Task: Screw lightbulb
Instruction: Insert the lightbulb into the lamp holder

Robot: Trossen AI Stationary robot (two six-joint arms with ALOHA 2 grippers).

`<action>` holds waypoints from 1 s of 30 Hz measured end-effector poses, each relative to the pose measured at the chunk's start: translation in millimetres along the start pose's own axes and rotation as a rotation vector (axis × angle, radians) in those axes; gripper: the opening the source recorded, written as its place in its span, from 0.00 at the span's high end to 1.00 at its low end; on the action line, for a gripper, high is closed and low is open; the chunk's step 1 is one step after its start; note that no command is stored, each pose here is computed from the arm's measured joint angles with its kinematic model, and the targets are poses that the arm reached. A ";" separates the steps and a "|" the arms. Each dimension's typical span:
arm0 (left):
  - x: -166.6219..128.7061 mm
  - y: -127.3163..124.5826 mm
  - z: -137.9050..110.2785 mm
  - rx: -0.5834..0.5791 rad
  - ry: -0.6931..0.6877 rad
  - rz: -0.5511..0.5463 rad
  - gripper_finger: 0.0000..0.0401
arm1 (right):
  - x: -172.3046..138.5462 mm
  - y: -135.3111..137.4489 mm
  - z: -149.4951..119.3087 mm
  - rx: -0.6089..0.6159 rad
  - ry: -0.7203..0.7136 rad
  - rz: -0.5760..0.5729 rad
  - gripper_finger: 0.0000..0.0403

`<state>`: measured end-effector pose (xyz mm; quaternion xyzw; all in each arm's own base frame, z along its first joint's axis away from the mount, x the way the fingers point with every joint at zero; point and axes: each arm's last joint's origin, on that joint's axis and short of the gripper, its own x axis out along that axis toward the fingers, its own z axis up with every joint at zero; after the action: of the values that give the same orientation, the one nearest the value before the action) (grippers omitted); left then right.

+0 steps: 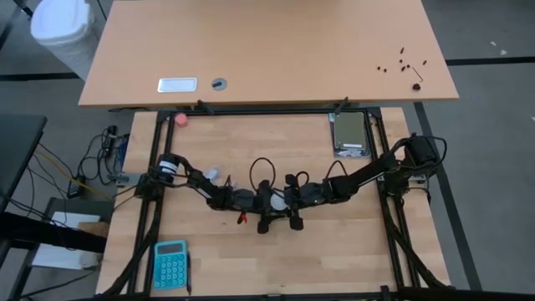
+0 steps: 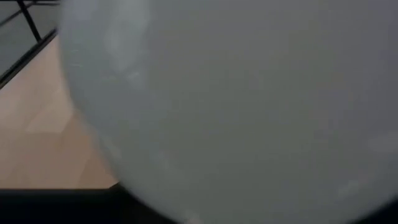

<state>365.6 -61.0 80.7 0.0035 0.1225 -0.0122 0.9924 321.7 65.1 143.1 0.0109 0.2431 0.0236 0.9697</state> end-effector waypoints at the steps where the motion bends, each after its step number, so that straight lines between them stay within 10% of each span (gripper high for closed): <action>1: -2.3 0.3 0.0 0.001 0.007 0.000 0.29 | 0.0 -0.1 -0.1 0.000 0.001 -0.002 0.52; 30: -21.3 4.7 -5.9 -0.015 -0.003 0.077 0.38 | -1.2 -4.8 1.1 0.027 0.006 -0.022 0.52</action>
<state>343.7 -55.7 80.2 0.0008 0.1208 0.0270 0.9923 321.4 60.3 144.5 0.0212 0.2462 0.0095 0.9689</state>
